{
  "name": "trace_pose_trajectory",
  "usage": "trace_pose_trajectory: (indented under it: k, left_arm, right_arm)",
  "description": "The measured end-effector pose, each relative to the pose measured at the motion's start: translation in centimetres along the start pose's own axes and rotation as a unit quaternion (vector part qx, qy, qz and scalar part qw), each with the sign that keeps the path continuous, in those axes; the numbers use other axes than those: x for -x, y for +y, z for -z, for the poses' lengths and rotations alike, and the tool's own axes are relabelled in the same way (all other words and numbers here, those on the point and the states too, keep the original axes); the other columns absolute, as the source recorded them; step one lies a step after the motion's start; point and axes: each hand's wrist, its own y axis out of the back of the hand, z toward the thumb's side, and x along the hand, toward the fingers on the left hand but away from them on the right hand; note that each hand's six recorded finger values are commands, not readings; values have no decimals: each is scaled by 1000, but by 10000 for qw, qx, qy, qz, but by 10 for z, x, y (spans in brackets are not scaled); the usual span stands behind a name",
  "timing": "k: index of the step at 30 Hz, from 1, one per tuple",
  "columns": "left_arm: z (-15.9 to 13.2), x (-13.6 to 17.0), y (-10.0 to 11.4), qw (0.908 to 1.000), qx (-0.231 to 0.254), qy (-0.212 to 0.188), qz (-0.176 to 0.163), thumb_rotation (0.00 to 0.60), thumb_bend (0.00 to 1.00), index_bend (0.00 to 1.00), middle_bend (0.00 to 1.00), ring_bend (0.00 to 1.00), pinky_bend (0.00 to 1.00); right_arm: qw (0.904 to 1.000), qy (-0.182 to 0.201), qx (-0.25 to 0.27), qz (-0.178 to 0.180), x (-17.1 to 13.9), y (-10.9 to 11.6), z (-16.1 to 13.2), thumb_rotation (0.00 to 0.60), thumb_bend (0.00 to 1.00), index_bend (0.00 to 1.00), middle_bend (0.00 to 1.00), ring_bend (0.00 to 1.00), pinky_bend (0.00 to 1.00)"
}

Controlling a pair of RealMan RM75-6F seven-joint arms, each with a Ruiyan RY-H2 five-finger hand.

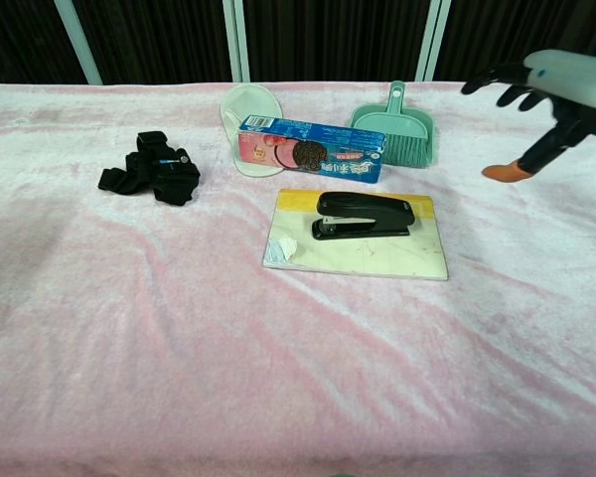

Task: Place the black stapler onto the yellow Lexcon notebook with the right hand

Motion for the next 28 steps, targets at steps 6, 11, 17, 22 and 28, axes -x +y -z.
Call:
trace_pose_trajectory:
  k: [6, 11, 17, 22, 28]
  left_arm:
    - [-1, 0, 1, 10000, 3, -17, -77, 600, 325, 117, 14, 0, 2]
    - [-3, 1, 1, 9999, -15, -60, -119, 600, 325, 117, 14, 0, 2]
    - [-4, 1, 1, 9998, -71, -97, -173, 600, 325, 117, 14, 0, 2]
    - [-5, 1, 1, 9997, -96, -122, -203, 600, 325, 117, 14, 0, 2]
    - [-6, 1, 2, 9996, -77, -151, -228, 600, 325, 117, 14, 0, 2]
  right_arm:
    - [9990, 83, -197, 392, -46, 8, 44, 600, 185, 156, 43, 135, 105]
    - [9965, -100, -463, 693, -92, 3, 94, 600, 185, 156, 42, 132, 102]
    - [9888, -345, -1037, 1021, -123, -2, 138, 600, 185, 150, 43, 128, 102]
    - [9838, -575, -1280, 1114, -136, -8, 164, 600, 185, 144, 43, 127, 102]
    - [9804, -693, -1389, 1216, -136, -8, 175, 600, 186, 144, 43, 127, 102]
